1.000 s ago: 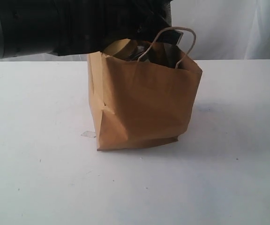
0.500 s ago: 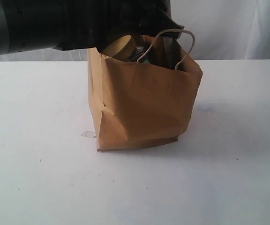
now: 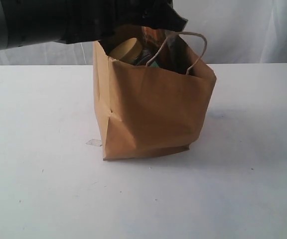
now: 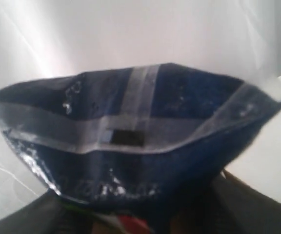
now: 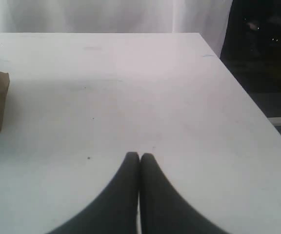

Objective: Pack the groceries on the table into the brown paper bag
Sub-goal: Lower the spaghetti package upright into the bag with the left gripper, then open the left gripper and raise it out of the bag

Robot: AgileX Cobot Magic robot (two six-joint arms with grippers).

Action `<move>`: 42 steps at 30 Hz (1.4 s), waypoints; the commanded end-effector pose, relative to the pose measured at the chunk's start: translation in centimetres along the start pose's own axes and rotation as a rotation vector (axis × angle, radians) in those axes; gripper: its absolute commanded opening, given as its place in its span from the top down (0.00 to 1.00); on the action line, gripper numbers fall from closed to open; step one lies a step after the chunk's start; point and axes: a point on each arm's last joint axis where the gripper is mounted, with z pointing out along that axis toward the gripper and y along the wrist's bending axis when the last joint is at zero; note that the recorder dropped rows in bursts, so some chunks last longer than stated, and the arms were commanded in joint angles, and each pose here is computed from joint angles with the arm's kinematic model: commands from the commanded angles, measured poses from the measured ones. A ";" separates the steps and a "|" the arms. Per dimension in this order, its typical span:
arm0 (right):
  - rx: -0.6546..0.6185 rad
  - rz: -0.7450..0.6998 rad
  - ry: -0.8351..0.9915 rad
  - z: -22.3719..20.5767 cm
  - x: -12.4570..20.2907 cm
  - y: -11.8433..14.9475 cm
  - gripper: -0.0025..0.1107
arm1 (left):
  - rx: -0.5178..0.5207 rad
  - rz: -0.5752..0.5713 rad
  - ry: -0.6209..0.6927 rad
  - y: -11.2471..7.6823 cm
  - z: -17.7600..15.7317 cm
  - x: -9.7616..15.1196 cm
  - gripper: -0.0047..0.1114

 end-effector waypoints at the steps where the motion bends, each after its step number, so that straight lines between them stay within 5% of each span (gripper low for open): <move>1: -0.002 -0.001 -0.005 0.0 0.0 0.0 0.98 | -0.053 -0.008 0.001 1.2 -0.6 -0.8 0.34; 18: -0.002 -0.001 -0.005 0.0 0.0 0.0 0.98 | -0.055 0.031 -0.001 1.3 -0.8 -0.9 0.33; 31: -0.002 -0.001 -0.005 0.0 0.0 0.0 0.98 | -0.075 0.028 -0.075 3.3 -3.7 -3.6 0.33; 36: -0.002 -0.001 -0.005 0.0 0.0 0.0 0.98 | -0.143 0.137 -0.055 3.9 -5.4 -4.4 0.33; 42: -0.002 -0.001 -0.005 0.0 0.0 0.0 0.98 | -0.247 0.085 -0.034 5.3 -8.9 -5.7 0.33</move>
